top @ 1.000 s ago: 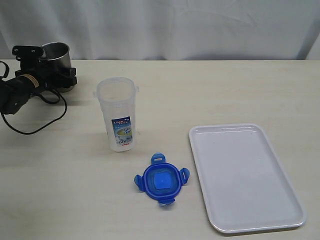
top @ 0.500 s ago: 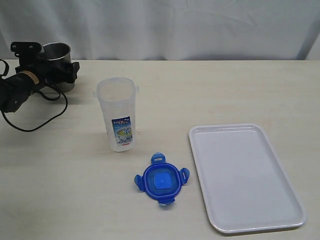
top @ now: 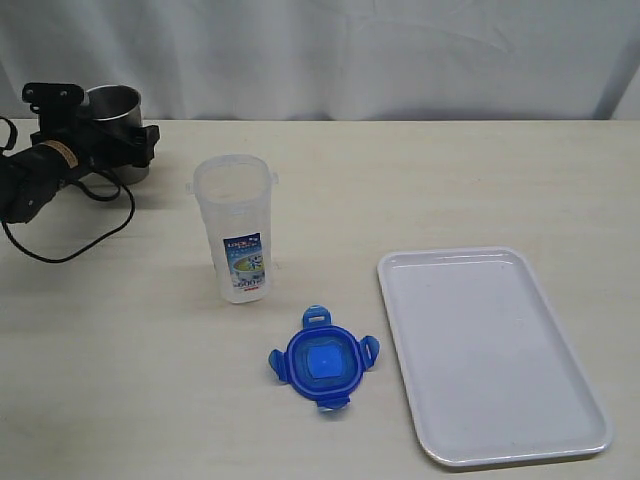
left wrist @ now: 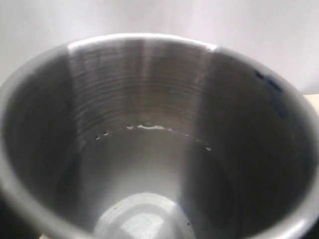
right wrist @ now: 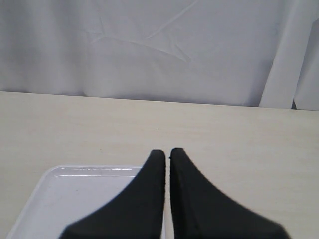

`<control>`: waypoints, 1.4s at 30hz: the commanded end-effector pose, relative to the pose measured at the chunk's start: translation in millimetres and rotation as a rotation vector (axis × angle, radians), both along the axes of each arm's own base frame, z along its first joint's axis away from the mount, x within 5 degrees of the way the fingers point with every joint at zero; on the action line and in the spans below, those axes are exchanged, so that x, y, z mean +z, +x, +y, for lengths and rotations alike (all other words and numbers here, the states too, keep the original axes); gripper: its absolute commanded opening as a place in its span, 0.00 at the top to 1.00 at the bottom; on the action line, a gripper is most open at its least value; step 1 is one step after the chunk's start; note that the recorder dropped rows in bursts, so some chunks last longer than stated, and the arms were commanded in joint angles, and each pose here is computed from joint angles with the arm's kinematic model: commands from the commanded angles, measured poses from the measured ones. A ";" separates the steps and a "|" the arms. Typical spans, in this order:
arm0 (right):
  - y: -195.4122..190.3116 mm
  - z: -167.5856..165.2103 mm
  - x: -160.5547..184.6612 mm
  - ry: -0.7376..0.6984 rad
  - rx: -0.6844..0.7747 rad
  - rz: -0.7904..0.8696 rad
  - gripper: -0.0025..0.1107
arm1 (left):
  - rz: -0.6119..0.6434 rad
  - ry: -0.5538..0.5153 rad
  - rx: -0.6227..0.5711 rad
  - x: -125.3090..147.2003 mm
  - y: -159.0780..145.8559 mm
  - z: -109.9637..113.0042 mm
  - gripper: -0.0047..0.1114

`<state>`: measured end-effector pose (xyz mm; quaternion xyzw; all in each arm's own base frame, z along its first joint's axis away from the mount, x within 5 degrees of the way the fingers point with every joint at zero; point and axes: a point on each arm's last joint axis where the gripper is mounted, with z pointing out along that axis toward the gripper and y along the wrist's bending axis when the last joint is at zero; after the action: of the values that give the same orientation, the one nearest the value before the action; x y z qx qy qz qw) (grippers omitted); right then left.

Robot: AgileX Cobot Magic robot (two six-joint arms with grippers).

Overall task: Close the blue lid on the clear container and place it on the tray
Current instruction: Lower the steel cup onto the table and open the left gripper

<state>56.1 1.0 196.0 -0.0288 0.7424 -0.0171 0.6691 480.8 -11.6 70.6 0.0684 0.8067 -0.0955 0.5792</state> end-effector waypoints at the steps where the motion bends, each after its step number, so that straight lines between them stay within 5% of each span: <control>1: -0.1 -0.3 0.5 -0.011 -0.002 -0.008 0.94 | 0.001 0.004 0.004 9.0 1.6 0.0 0.14; 16: -0.1 -0.3 0.5 -0.011 -0.002 -0.008 0.94 | 0.036 -0.011 -0.002 7.5 -1.7 -0.9 0.14; 22: -0.1 -0.3 0.5 -0.011 -0.002 -0.008 0.94 | 0.057 -0.006 0.009 6.1 -2.1 0.1 0.05; 27: -0.1 -0.3 0.5 -0.011 -0.002 -0.008 0.94 | 0.111 0.068 -0.172 11.6 -8.7 -11.9 0.05; 42: -0.1 -0.3 0.5 -0.011 -0.002 -0.008 0.94 | 0.144 0.048 -0.105 20.6 -39.5 23.8 0.05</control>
<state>56.1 1.0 196.0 -0.0288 0.7424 -0.0171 0.6691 446.9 11.1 83.5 0.1134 0.8505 -0.1092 0.5019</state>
